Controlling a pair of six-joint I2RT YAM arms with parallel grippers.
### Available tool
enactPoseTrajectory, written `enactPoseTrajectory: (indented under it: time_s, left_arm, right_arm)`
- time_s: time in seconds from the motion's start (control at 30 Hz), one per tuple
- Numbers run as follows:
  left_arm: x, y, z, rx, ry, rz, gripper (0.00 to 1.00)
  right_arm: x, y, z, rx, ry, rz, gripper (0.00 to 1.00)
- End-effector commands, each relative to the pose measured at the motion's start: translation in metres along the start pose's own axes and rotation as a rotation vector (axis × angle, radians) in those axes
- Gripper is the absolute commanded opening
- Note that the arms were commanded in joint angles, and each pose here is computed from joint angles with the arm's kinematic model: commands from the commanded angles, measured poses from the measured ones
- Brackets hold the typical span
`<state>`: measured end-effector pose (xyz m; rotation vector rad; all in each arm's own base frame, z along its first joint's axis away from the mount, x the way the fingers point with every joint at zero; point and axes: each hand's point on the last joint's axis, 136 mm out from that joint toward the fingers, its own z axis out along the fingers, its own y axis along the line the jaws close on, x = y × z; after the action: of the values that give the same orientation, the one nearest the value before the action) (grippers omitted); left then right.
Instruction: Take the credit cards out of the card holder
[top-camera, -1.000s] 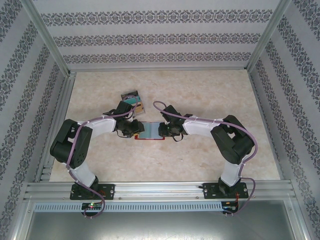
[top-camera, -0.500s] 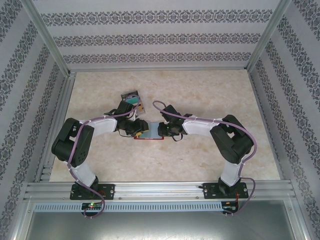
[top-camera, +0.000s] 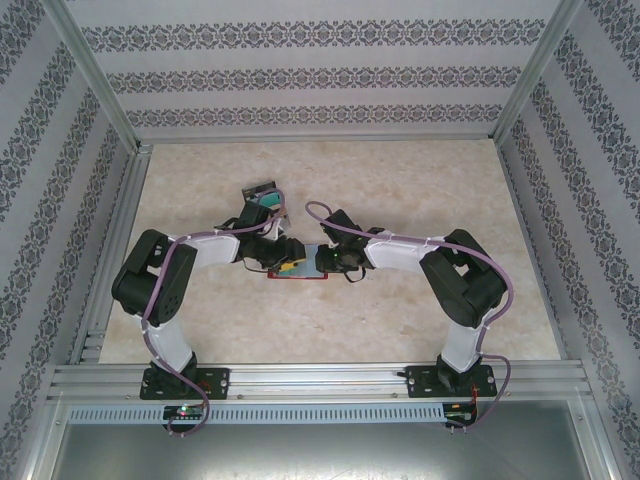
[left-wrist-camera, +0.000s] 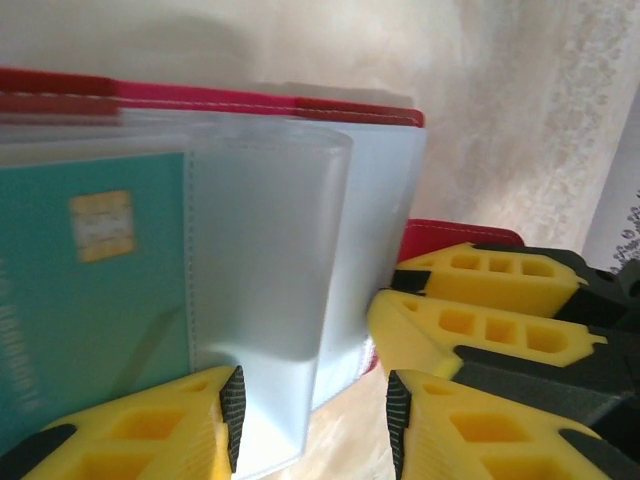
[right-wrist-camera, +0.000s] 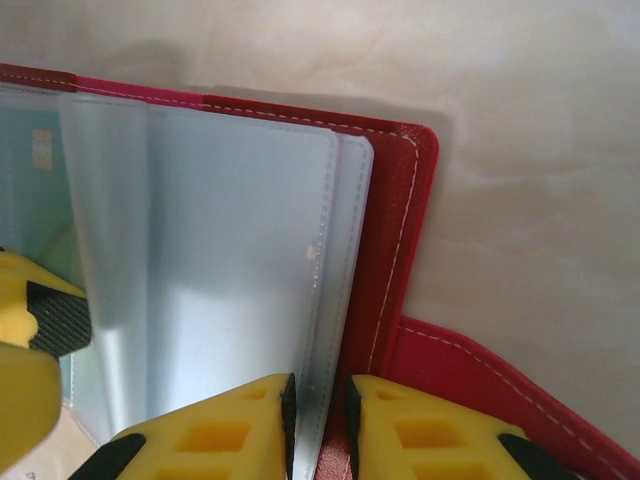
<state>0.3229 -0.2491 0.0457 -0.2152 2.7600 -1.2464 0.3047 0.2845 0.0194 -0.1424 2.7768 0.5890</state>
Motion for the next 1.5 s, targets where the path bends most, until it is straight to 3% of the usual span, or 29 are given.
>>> enactPoseTrajectory:
  time_s: [0.0,0.4,0.6,0.8,1.2,1.47]
  left_arm:
    - [-0.008,-0.029,0.003,0.089,-0.002,0.048,0.44]
    - [-0.016,-0.047,-0.014,0.096,-0.050,0.089,0.44]
    - [-0.027,-0.008,-0.044,-0.096,-0.153,0.067,0.44]
    - [-0.022,0.032,-0.051,-0.241,-0.145,0.023,0.44]
    - [-0.012,0.048,-0.030,-0.224,-0.079,-0.016,0.43]
    - [-0.014,0.045,-0.040,-0.234,-0.119,0.003,0.43]
  right_arm:
    - [0.013,-0.007,0.011,0.016,0.055,0.020,0.25]
    - [0.013,-0.009,0.011,0.017,0.055,0.026,0.25]
    - [0.013,-0.009,0.010,0.017,0.055,0.025,0.25]
    - [0.012,-0.008,0.011,0.016,0.053,0.025,0.25]
    - [0.013,-0.009,0.010,0.015,0.055,0.028,0.25]
    - [0.014,-0.009,0.011,0.015,0.057,0.029,0.25]
